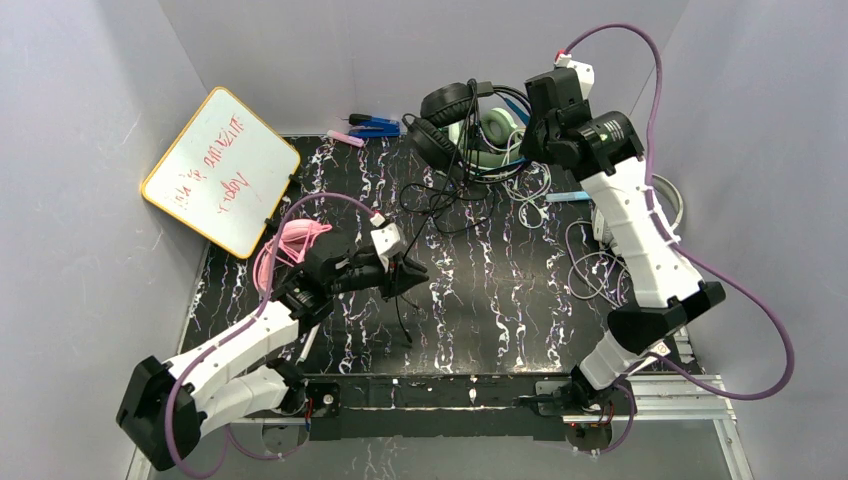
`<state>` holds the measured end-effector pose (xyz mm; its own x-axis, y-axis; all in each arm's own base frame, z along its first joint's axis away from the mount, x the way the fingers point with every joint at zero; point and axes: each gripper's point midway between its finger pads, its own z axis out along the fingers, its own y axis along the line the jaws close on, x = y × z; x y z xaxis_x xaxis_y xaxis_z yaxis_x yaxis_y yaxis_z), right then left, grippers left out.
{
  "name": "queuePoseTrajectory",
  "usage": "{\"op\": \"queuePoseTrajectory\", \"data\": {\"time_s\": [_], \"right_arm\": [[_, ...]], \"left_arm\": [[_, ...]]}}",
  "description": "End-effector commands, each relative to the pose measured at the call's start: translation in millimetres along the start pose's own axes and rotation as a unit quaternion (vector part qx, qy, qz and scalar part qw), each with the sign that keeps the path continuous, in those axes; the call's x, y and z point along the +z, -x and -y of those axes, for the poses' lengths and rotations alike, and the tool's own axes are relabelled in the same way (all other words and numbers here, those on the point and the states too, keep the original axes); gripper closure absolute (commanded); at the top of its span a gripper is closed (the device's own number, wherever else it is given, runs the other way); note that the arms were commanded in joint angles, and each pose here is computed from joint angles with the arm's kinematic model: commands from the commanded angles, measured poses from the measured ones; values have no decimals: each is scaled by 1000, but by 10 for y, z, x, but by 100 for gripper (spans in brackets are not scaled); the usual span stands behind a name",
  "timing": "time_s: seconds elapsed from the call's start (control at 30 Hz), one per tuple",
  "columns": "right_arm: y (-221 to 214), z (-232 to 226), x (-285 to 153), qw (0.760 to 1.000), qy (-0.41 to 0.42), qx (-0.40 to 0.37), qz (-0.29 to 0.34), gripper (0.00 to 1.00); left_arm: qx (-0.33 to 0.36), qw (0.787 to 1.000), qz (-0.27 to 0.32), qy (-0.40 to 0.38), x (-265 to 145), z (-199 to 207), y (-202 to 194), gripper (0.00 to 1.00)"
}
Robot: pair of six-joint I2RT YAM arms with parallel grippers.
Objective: Wrap the headphones
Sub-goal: Wrap the headphones cable around the headphones.
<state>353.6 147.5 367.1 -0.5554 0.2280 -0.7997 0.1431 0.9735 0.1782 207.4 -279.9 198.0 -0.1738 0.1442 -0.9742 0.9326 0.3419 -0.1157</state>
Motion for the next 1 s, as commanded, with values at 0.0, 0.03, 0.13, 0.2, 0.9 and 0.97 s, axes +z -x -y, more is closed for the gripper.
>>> {"op": "queuePoseTrajectory", "data": {"time_s": [0.0,0.03,0.13,0.2,0.9,0.97], "right_arm": [[265,-87,144,998,24,60,25,99],[286,-98,169,997,32,64,21,99],[328,-143,233,996,50,71,7,99],[342,-174,239,995,59,78,1,99],[759,50,440,979,106,175,-6,99],[762,41,360,978,121,169,-8,99]], "left_arm": [[-60,996,-33,-59,-101,399,-148,100],[-72,994,-44,-65,-113,450,-203,100],[-95,991,-57,-79,-120,552,-290,100],[-102,990,-62,-80,-98,568,-305,100],[-57,959,-195,-196,257,1339,-738,99],[-40,965,-198,-165,246,1231,-744,98]]}}
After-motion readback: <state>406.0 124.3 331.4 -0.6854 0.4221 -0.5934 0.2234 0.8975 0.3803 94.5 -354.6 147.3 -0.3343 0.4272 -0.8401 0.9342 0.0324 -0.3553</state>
